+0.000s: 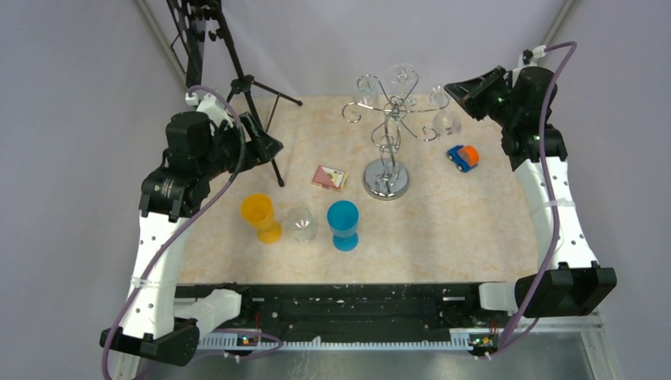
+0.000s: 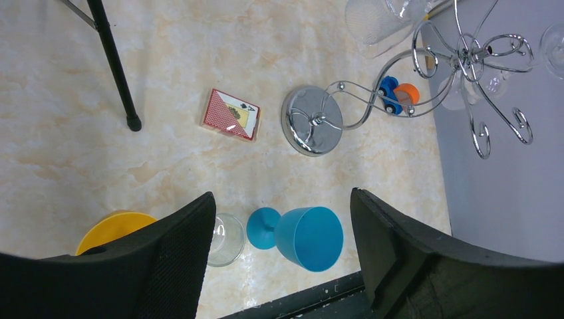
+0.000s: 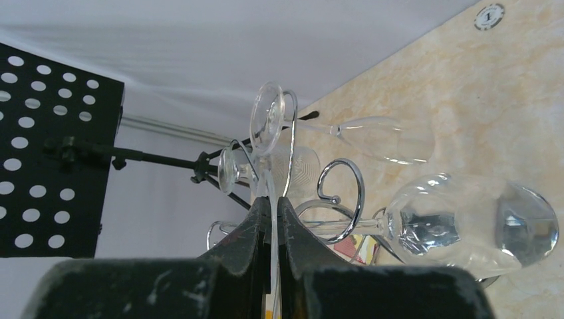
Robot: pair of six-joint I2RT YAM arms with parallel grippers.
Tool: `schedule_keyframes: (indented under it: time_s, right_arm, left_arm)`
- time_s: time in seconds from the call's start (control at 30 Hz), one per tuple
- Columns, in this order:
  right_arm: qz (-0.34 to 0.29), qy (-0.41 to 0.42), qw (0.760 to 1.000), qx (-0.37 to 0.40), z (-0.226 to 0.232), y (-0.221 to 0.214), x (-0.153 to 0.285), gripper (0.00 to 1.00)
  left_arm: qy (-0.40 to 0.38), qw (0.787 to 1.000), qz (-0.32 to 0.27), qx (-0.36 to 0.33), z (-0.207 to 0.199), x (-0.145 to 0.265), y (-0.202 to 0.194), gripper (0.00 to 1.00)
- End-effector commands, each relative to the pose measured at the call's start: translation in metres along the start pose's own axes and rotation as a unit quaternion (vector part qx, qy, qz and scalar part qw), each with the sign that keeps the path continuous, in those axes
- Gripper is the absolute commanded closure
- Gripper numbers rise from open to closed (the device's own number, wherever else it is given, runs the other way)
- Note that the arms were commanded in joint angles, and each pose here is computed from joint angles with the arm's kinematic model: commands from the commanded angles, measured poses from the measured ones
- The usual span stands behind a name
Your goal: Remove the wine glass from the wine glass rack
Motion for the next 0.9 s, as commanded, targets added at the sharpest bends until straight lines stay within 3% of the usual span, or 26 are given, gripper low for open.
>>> schedule_keyframes:
  time_s: [0.0,0.47,0.87]
  right_arm:
    - [-0.009,0.08,0.997,-0.004,0.034,0.008,0.02,1.0]
    - [0.007,0.125,0.992,-0.033,0.032,0.003,0.0,1.0]
    - [-0.033,0.132,0.99,-0.031,0.032,0.021,-0.026,1.0]
  left_arm:
    - [-0.011,1.0,-0.025,-0.003,-0.005,0.007,0.008,0.23]
    - [-0.01,1.0,-0.026,-0.005,-0.004,0.009,0.007,0.23]
    - [0.024,0.998,-0.052,-0.012,0.003,0.014,0.013,0.2]
Point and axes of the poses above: each gripper's point midway between its finger pads, its own x axis back along the fingers, its own z axis along the line the jaws close on, y = z × x, the point moved 5 cm from there along x, back along the fingers, and after that the axes turned 1 degree about -x, right-handed, at the moved point
